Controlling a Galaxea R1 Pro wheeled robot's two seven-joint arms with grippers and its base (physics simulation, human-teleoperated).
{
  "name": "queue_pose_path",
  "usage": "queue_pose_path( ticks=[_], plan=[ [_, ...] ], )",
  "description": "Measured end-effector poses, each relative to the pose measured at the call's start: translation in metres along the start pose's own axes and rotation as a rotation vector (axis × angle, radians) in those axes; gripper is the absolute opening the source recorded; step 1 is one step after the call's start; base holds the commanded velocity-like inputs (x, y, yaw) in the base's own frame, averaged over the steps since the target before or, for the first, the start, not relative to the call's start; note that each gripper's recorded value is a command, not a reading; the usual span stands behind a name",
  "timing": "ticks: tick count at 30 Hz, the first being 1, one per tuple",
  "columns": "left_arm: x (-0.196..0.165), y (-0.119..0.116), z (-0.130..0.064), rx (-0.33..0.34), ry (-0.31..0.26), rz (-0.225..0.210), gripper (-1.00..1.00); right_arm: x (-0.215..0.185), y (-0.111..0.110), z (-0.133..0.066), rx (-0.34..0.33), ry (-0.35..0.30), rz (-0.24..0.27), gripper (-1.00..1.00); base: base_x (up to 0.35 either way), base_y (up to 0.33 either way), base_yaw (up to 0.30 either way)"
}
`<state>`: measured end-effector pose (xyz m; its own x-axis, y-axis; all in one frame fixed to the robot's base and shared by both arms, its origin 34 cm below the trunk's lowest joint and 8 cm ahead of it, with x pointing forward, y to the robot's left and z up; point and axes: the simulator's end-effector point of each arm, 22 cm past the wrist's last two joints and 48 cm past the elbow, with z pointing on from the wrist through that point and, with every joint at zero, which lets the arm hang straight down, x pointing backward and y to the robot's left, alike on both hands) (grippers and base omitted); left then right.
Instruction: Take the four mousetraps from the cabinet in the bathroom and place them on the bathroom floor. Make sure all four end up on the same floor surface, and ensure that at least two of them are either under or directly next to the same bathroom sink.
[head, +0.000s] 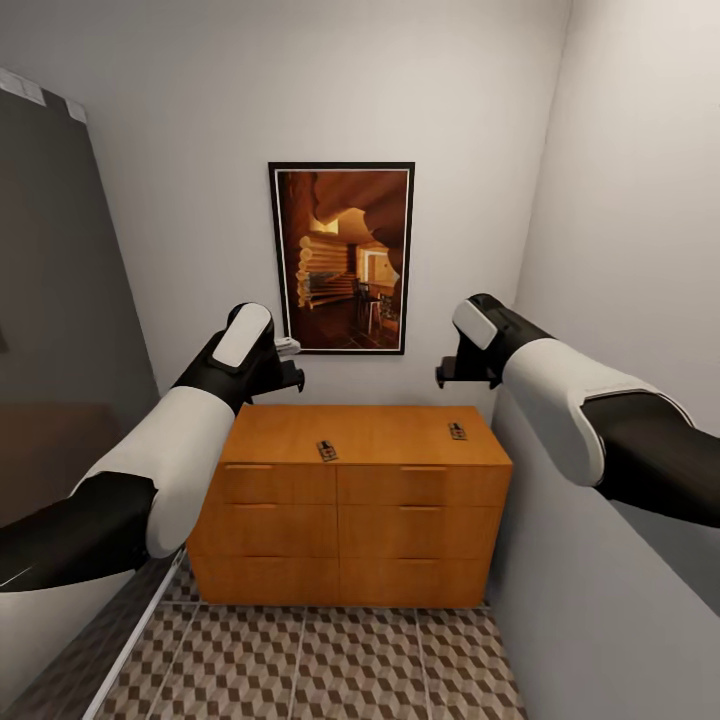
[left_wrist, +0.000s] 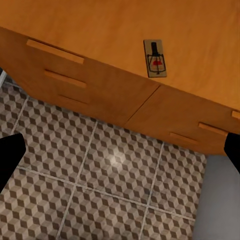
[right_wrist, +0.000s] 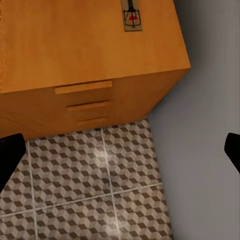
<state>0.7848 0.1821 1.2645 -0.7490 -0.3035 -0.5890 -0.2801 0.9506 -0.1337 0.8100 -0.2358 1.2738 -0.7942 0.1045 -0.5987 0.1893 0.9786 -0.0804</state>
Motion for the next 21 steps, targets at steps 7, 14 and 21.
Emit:
queue_pose_path(
  ticks=[7,14,21],
  plan=[
    [0.0,-0.001,0.0,0.001,0.001,0.0,1.0,0.002,0.009,-0.002,-0.008,0.0,-0.011,1.0,-0.044,-0.001,0.0],
    [0.0,-0.001,0.0,0.003,0.0,0.0,1.0,0.003,0.014,-0.003,-0.012,0.0,-0.017,1.0,0.04,0.0,0.0],
    [0.0,-0.001,0.0,0.004,0.0,0.0,1.0,0.003,0.017,-0.003,-0.014,0.0,-0.02,1.0,0.052,0.0,0.0]
  ],
)
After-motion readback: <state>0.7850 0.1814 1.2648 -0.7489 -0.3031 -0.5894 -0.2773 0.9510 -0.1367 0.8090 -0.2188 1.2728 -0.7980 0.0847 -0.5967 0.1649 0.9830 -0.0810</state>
